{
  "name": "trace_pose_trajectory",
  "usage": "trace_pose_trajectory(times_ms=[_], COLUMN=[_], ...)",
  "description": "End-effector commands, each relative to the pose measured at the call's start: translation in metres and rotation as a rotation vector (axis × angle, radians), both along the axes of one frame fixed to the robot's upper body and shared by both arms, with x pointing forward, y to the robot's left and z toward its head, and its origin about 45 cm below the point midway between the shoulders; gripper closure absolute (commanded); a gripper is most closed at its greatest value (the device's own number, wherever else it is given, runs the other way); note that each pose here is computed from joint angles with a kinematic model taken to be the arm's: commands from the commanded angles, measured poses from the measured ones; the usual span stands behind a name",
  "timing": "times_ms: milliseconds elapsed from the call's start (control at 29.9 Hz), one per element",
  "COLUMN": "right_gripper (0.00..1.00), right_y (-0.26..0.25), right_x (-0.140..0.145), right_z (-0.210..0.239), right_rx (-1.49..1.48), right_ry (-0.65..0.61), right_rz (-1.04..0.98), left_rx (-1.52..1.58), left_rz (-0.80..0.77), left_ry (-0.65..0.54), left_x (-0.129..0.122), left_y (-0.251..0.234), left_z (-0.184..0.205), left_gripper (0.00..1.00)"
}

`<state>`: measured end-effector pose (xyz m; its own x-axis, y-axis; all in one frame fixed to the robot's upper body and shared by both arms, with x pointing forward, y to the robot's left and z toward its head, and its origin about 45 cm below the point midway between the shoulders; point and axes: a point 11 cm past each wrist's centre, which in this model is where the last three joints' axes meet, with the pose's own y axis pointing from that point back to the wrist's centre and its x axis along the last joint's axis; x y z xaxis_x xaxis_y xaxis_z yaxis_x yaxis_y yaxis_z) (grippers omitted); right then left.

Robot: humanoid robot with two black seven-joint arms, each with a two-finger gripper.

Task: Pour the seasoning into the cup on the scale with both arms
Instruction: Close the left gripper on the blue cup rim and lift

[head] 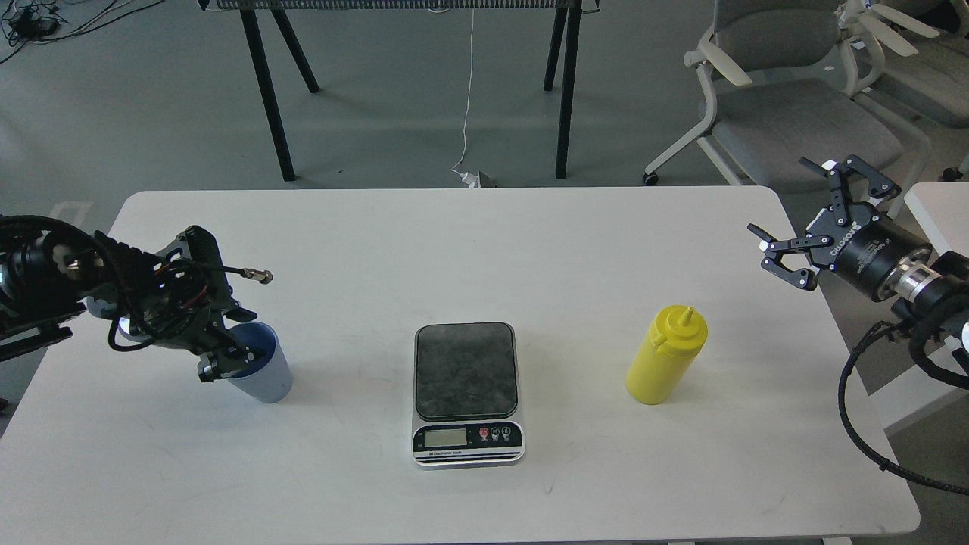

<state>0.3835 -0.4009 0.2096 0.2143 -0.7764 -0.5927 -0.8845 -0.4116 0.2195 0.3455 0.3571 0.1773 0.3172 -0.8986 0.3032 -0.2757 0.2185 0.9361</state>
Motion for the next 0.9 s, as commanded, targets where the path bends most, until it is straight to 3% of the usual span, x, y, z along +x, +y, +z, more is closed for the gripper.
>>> trace_pose_trajectory(times_ms=[0,268,468,602,870], right_gripper=[0.00,0.00,0.00,0.00,0.00], right_y=[-0.0007,-0.0033,-0.0038,-0.0038,-0.0039], right_x=[-0.0025,-0.0072,-0.0072,-0.0072,-0.0067], right_z=[-0.0036,-0.0094,-0.0095,-0.0095,-0.0087], right_rx=[0.000,0.001,0.001,0.001,0.004], right_ry=[0.009,0.024,0.023,0.023,0.020], right_rz=[-0.002,-0.008,-0.010,-0.010,-0.012], left_rx=[0.004,0.005,0.005,0.005,0.007], left_rz=[-0.006,-0.007,-0.004,-0.005,-0.002], left_ry=[0.002,-0.004,-0.008,-0.011,-0.024], left_x=[0.0009,0.0037,0.0048,0.0057,0.0093], left_y=[-0.0019,-0.0029,-0.0020,-0.0023,-0.0011], left_z=[-0.0014,-0.0004,0.0002,0.0013,0.0051], left_gripper=[0.58,0.78,0.81,0.95,1.00])
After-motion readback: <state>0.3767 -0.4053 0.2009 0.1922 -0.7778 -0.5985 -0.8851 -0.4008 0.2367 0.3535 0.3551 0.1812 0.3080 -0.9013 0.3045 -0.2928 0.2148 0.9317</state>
